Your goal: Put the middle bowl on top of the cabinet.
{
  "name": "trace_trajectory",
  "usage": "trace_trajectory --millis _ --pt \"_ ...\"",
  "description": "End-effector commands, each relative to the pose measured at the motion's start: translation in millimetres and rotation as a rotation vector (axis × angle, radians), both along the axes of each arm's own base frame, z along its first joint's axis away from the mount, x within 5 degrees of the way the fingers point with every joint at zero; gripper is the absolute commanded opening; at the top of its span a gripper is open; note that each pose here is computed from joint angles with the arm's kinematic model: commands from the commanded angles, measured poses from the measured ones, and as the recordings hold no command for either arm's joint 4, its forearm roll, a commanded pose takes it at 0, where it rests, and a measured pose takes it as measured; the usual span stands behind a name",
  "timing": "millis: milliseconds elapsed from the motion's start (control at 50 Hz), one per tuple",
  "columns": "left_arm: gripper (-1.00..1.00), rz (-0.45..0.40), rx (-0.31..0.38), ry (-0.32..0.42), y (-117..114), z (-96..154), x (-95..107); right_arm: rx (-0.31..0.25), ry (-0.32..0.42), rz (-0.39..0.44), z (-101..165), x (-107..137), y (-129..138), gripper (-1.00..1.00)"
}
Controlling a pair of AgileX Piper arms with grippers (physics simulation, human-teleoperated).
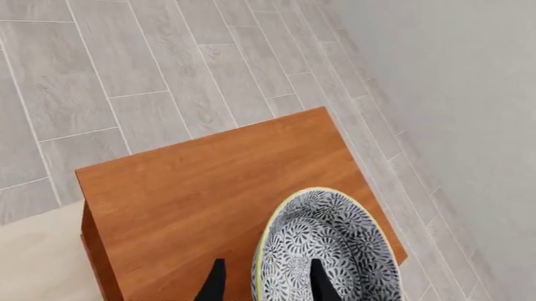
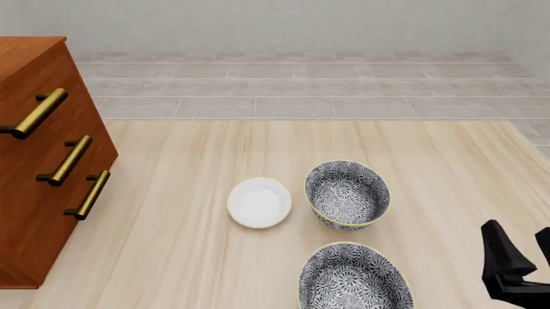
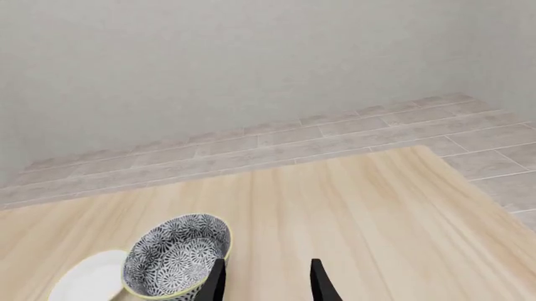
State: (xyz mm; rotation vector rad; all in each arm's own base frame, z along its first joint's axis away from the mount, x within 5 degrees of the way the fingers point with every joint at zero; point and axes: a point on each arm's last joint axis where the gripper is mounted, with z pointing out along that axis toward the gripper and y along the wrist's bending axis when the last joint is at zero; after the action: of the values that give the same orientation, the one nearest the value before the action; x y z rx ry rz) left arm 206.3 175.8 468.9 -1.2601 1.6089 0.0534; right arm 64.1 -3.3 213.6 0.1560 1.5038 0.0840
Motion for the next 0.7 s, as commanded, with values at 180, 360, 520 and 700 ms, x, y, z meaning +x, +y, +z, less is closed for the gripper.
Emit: trace_trajectory --millis 180,360,520,700 --pt "1.00 -0.006 0.008 -0.015 -4 4 -2 0.000 0.000 0.000 0 0 0 1.00" --pt "1.00 0.010 0.029 -0.040 -6 16 -11 -0.001 0.000 0.000 0 0 0 1.00" --pt "1.00 0.025 0.064 -0.073 -10 30 -22 -0.001 -0.001 0.000 0 0 0 1.00" --pt "1.00 0.024 0.087 -0.091 -14 37 -27 -0.001 -0.002 -0.001 0 -1 0 1.00"
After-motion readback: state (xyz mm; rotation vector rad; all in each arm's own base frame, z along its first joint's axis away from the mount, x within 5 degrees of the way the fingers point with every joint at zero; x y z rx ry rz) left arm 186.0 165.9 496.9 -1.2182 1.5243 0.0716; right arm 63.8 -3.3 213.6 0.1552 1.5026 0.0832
